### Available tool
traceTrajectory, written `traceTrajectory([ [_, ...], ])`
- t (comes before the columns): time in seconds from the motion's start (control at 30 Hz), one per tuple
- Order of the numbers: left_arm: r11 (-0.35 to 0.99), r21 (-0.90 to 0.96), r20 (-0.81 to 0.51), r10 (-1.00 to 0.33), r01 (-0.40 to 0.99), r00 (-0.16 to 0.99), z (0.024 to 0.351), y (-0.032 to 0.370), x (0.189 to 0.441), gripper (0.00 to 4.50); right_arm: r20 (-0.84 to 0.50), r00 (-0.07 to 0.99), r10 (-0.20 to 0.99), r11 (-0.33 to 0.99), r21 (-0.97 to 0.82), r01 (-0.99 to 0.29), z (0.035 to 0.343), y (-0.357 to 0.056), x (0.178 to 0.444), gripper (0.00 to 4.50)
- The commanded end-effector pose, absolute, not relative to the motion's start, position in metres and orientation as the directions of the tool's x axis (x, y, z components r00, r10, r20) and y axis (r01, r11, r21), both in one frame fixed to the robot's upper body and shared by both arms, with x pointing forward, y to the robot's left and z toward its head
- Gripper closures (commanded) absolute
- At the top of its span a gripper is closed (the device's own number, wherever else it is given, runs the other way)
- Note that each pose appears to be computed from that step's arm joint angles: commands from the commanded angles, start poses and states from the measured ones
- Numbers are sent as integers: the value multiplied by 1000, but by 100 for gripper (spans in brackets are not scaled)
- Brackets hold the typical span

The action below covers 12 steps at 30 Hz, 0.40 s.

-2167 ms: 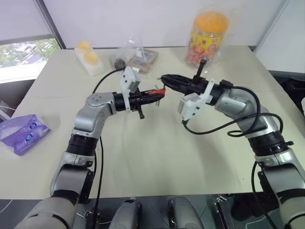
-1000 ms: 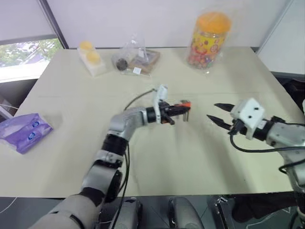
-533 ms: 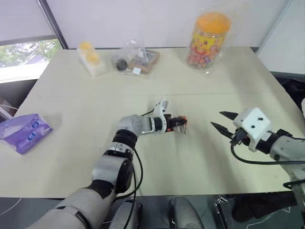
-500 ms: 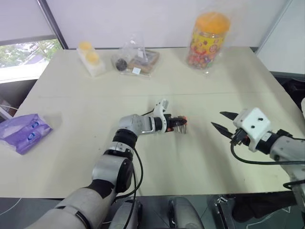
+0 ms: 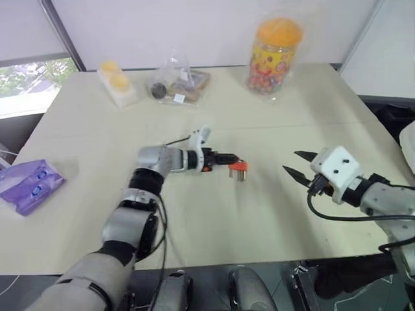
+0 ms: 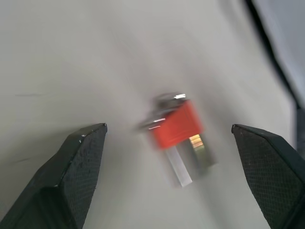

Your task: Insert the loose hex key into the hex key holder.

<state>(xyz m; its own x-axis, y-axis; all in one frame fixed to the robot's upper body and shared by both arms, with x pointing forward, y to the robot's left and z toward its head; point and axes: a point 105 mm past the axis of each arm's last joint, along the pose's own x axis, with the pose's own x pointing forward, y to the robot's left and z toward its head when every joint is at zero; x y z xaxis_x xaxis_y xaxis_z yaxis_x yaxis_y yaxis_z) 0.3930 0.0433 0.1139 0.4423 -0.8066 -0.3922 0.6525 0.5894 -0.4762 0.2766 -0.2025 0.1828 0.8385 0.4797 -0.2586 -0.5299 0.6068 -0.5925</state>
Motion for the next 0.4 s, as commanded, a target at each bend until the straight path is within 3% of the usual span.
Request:
traceTrajectory([
  [0.03,572,-305,-390,-805,762,447,128,63,390,9,-301,813,499,545,-620,-564,186,-205,275,237],
  [0.3,436,12,-261,-867,900,424,181,88,370,9,-452,739,500,431,-610,-665,183,-225,277,237],
  [0.4,437,41,-239,-869,898,434,187,94,361,9,-457,738,497,419,-619,-665,186,-229,282,237],
])
